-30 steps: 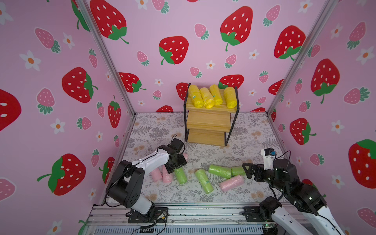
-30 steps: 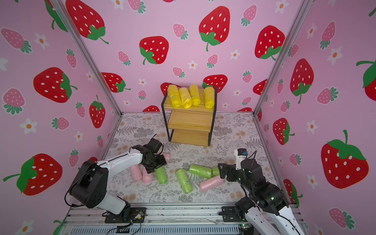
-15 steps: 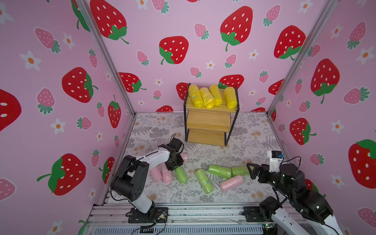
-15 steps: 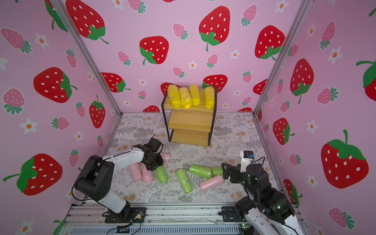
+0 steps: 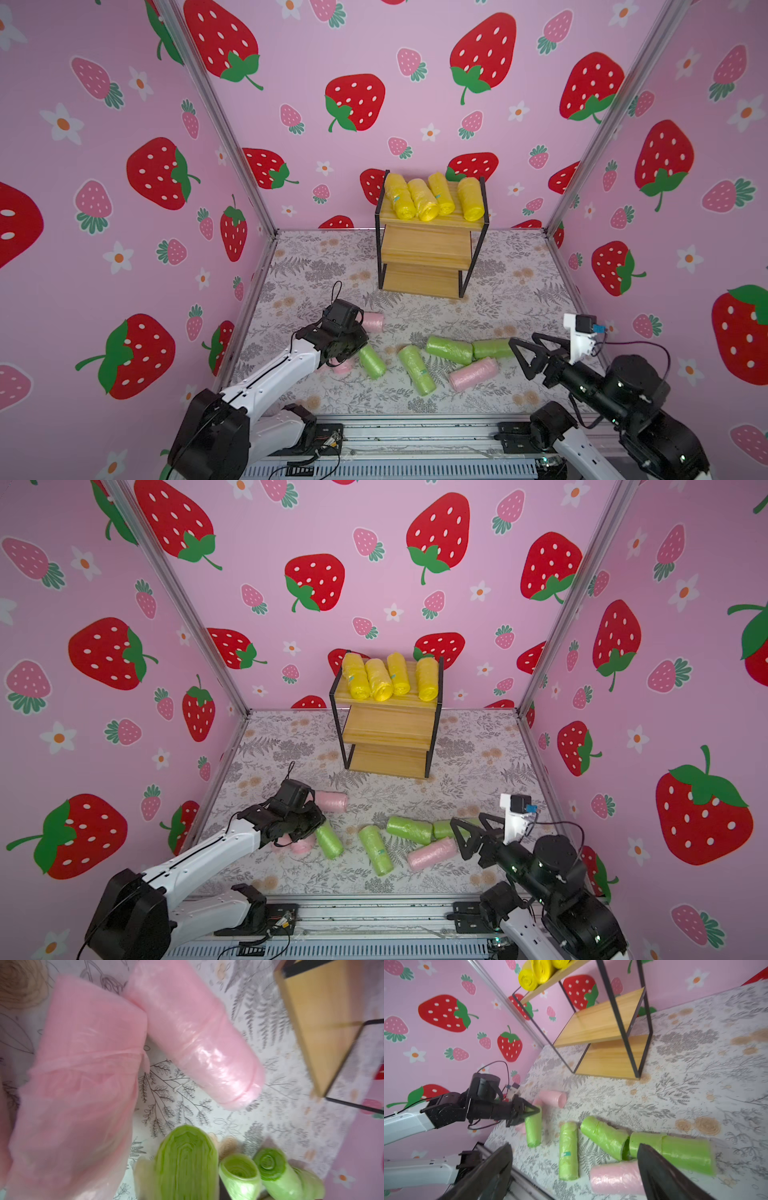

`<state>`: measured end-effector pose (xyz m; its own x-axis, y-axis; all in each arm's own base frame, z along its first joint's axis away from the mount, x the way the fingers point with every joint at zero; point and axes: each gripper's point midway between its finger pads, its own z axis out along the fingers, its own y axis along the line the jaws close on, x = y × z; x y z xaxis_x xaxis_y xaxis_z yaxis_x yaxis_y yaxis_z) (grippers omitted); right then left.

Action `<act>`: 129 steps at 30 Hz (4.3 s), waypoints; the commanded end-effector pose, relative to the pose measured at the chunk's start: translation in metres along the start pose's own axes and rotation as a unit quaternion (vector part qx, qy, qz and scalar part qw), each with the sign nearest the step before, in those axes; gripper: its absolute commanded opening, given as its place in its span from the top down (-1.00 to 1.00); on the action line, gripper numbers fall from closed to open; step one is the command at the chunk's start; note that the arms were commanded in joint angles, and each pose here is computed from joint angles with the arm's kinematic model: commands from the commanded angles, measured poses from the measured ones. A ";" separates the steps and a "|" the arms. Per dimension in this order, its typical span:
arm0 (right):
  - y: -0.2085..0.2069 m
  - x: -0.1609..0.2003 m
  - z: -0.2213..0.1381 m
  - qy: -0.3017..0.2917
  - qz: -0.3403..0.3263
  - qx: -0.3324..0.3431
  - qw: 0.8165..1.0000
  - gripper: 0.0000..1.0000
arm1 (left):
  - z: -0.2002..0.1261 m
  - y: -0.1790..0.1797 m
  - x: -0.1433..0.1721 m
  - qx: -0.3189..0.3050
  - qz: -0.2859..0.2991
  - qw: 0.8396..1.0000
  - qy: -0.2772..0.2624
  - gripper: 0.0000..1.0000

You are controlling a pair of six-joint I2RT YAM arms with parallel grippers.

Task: Sort the rolls of trash bags by color and place them on the shelf
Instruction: Pick up the roll of trash bags from the center of the board, then place the roll of trash bags on the shelf.

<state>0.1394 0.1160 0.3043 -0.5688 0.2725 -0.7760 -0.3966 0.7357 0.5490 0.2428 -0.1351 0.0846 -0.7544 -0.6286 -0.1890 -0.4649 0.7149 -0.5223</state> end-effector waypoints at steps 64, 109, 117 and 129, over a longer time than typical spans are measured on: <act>0.166 0.185 0.211 0.236 0.063 -0.124 0.962 0.33 | -0.092 -0.057 0.018 0.225 -0.123 0.966 0.021 1.00; 0.088 -0.079 0.323 -0.140 0.414 -0.122 0.891 1.00 | -0.158 0.017 -0.003 0.218 -0.072 0.962 -0.147 -0.51; 0.064 -0.102 0.373 -0.134 0.422 -0.101 0.891 1.00 | -0.158 0.026 -0.002 0.199 -0.054 0.966 -0.155 -0.51; 0.021 -0.093 0.413 -0.108 0.426 -0.032 0.898 0.38 | -0.130 0.031 0.005 0.158 -0.040 0.979 -0.126 -0.56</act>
<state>0.4817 0.3563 0.2459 -0.5203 0.8483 -0.0982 0.0962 0.1724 0.9803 0.1646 -0.0740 0.1845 -0.5416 -0.7821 -0.3081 -0.3161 0.5291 -0.7875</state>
